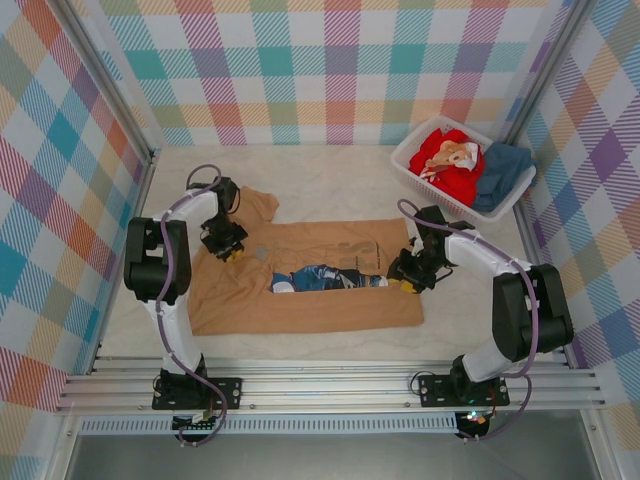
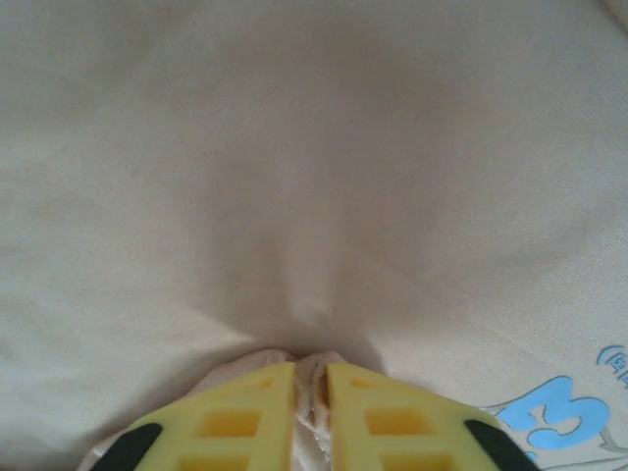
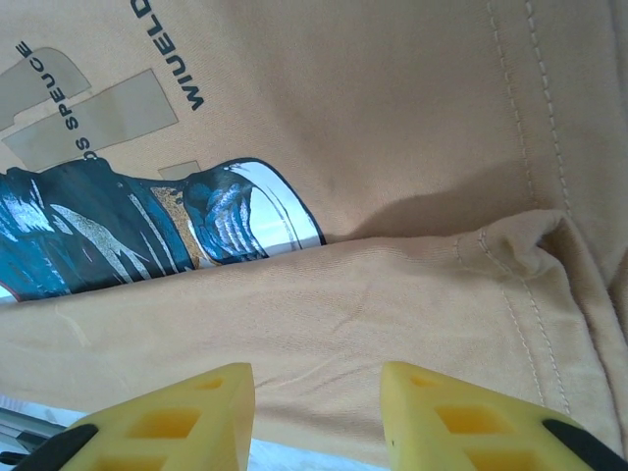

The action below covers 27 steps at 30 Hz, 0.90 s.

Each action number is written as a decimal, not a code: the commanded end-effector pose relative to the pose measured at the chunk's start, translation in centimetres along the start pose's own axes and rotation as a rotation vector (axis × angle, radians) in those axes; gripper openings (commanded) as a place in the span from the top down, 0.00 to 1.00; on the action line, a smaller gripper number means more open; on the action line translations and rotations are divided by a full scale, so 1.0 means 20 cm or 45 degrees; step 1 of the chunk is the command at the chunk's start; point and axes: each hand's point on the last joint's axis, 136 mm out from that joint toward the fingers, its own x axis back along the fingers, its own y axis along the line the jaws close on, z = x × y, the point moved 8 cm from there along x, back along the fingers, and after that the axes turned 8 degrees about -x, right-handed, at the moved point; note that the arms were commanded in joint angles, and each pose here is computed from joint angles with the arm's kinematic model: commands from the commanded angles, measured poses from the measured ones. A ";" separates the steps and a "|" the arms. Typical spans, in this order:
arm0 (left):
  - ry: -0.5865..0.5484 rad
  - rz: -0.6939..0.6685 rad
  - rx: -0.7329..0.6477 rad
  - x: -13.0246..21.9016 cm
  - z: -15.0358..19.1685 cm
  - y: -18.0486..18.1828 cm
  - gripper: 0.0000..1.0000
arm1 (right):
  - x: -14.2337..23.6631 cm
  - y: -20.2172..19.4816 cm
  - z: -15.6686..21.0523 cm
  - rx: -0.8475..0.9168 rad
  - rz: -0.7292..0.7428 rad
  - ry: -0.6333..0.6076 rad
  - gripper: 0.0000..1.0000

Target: Fold and stack the t-shirts

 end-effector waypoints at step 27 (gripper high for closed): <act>-0.260 -0.170 -0.195 0.35 0.09 -0.12 0.64 | 0.03 -0.03 0.03 -0.004 0.010 -0.032 0.64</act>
